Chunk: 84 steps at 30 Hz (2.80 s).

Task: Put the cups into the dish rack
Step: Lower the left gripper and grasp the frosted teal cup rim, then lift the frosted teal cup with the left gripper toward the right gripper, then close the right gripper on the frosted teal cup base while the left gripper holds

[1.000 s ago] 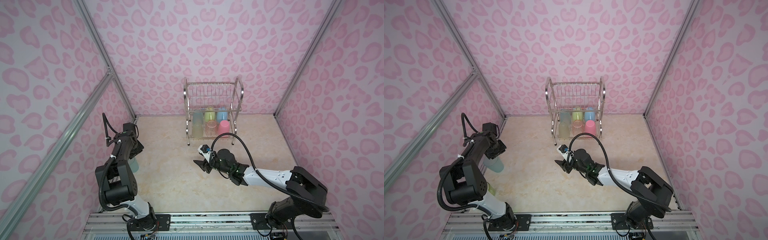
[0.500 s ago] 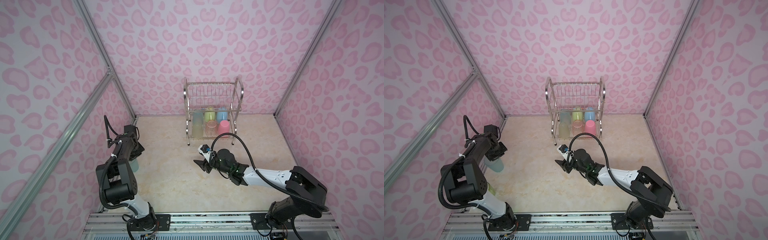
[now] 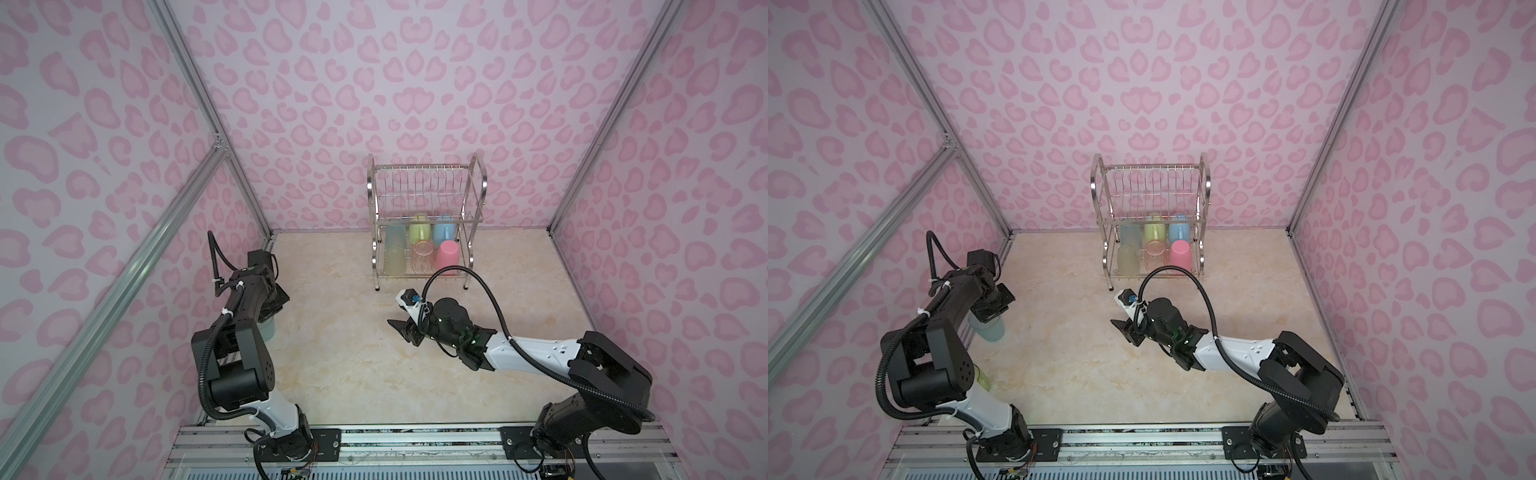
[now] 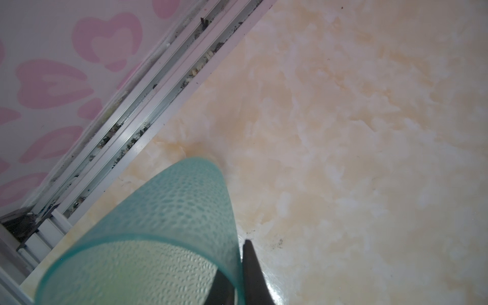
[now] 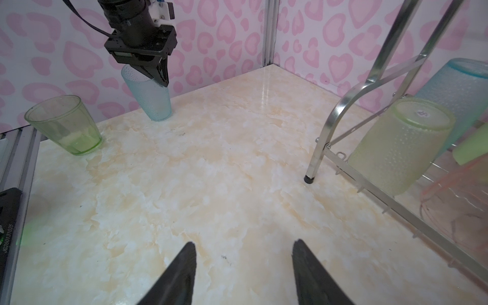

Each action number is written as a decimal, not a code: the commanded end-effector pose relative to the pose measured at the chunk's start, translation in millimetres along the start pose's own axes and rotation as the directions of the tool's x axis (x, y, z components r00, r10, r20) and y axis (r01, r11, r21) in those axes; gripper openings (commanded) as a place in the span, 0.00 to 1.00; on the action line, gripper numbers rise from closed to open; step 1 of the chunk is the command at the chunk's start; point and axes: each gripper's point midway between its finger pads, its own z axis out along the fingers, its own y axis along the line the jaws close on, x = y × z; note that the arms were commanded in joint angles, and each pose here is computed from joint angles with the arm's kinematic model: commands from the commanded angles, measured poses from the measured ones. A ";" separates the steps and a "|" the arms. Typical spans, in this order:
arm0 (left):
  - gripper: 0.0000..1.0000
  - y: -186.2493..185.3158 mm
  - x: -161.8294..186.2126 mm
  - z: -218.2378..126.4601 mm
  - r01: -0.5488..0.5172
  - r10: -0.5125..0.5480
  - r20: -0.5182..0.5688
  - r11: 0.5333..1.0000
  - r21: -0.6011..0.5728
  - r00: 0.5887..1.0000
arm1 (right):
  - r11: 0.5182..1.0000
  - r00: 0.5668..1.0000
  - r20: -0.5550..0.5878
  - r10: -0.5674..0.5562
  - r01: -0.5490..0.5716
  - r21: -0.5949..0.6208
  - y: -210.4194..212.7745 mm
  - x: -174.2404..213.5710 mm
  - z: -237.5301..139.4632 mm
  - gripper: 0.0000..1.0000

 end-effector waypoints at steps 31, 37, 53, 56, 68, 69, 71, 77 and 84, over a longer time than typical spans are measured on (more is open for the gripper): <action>0.03 -212.1 133.3 -163.3 -0.510 0.496 0.258 0.483 0.712 0.829 | 0.877 0.905 0.111 0.411 -0.425 0.222 -73.7 -4.8 -24.5 0.61; 0.04 -224.5 165.6 -198.2 -0.527 0.512 0.336 0.290 0.799 0.791 | 0.817 0.865 0.122 0.488 -0.501 0.287 -81.9 -9.3 -41.8 0.61; 0.03 -279.1 212.4 -282.3 -0.443 0.443 0.424 -0.065 0.894 0.790 | 0.575 0.611 0.266 0.745 -0.791 0.207 -103.4 -39.6 -97.5 0.64; 0.04 -283.8 217.8 -294.5 -0.427 0.419 0.431 -0.109 0.898 0.799 | 0.509 0.532 0.337 0.777 -0.845 0.161 -117.1 -43.3 -116.8 0.65; 0.04 -294.1 214.5 -344.6 -0.388 0.228 0.432 -0.214 0.897 0.873 | 0.323 0.275 0.450 0.850 -0.946 -0.034 -147.4 -55.2 -167.9 0.73; 0.04 -294.5 215.0 -348.2 -0.382 0.213 0.427 -0.222 0.897 0.879 | 0.317 0.260 0.462 0.848 -0.947 -0.049 -149.3 -57.4 -172.7 0.74; 0.04 -295.4 217.6 -355.0 -0.376 0.189 0.423 -0.240 0.895 0.886 | 0.307 0.239 0.474 0.847 -0.949 -0.071 -150.7 -59.8 -179.6 0.77; 0.04 -301.2 233.7 -373.6 -0.353 0.170 0.416 -0.306 0.884 0.893 | 0.272 0.165 0.495 0.853 -0.950 -0.152 -156.7 -72.2 -194.5 0.82; 0.03 -315.9 257.1 -393.5 -0.294 0.194 0.386 -0.381 0.877 0.902 | 0.209 0.053 0.468 0.882 -0.934 -0.289 -160.8 -91.0 -197.0 0.84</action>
